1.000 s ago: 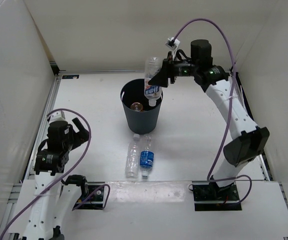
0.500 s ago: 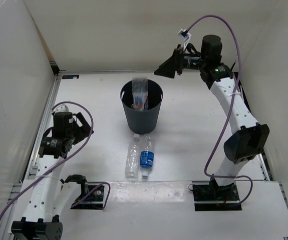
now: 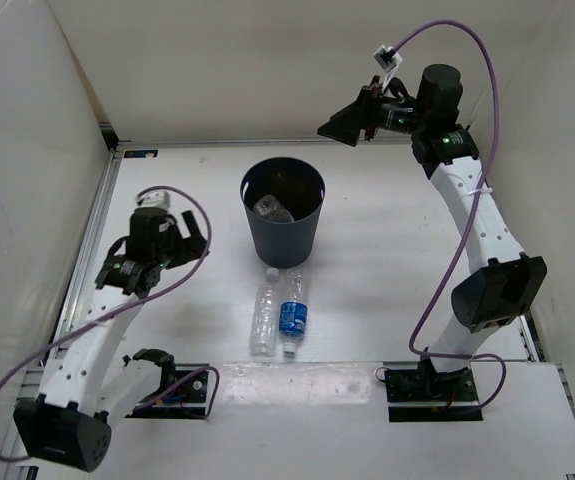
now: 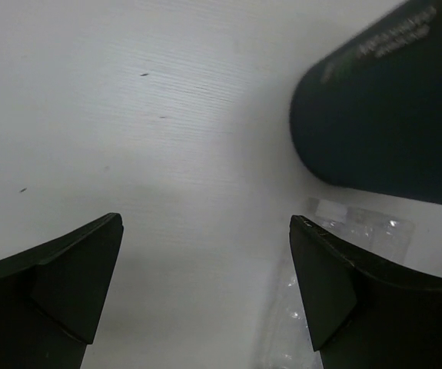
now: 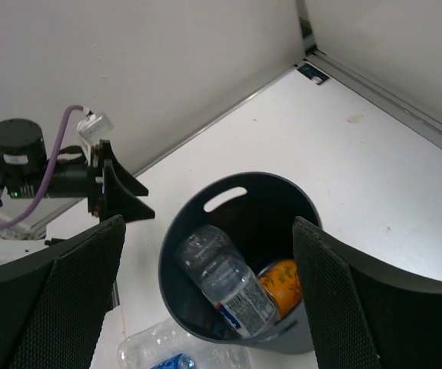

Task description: Put the plastic bottles in the bin

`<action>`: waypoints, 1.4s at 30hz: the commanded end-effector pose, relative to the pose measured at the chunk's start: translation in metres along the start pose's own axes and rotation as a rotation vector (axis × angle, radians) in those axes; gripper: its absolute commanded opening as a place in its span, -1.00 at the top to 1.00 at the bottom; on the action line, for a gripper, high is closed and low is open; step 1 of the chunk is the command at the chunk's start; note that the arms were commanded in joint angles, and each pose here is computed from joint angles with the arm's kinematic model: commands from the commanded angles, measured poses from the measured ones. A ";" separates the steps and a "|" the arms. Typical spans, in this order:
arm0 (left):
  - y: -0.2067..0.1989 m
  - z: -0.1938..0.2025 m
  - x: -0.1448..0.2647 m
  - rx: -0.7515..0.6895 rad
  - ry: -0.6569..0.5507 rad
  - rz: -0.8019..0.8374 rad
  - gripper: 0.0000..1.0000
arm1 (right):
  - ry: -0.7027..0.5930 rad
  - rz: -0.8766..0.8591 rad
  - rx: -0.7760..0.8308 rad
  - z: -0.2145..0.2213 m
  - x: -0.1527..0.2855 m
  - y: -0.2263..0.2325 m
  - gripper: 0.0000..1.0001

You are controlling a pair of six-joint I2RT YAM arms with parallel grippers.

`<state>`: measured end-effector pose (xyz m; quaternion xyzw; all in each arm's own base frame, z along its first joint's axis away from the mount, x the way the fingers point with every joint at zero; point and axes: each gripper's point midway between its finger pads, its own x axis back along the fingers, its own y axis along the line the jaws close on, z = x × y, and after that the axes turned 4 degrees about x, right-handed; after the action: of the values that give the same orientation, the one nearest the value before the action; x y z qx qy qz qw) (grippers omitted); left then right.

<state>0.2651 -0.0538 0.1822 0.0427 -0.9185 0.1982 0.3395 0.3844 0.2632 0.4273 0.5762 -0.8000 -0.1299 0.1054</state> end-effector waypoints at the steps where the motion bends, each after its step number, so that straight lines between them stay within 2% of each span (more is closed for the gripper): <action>1: -0.050 -0.006 -0.018 -0.150 -0.028 0.161 -1.00 | -0.018 0.080 0.012 -0.008 0.015 -0.005 -0.81; 5: -0.088 0.033 -0.051 -0.350 0.108 0.217 -1.00 | 0.029 0.122 0.068 0.001 0.020 -0.015 -0.81; 9: -0.107 0.072 -0.092 -0.443 0.253 0.199 -1.00 | 0.071 0.166 0.048 0.005 0.031 -0.032 -0.81; 11: -0.124 0.076 -0.092 -0.479 0.262 0.229 -1.00 | 0.078 0.193 0.064 0.003 0.042 -0.042 -0.81; 15: -0.131 0.088 -0.102 -0.514 0.282 0.239 -1.00 | 0.089 0.242 0.077 0.003 0.059 -0.059 -0.81; 20: -0.134 0.099 -0.098 -0.485 0.282 0.254 -1.00 | 0.101 0.267 0.036 0.009 0.063 -0.074 -0.81; 29: -0.141 0.107 -0.072 -0.552 0.254 0.292 -1.00 | 0.180 0.246 -0.036 0.049 0.049 -0.088 -0.81; 34: -0.117 0.139 -0.063 -0.540 0.367 0.251 -1.00 | 0.192 0.258 -0.074 0.061 0.049 -0.094 -0.81; 42: -0.109 0.172 -0.045 -0.536 0.482 0.299 -1.00 | 0.215 0.274 -0.109 0.077 0.054 -0.103 -0.81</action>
<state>0.2313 -0.2161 0.0591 -0.2015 -0.8359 -0.0182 0.5103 0.4324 0.1917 0.3219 0.4688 -0.8428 -0.1015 0.2442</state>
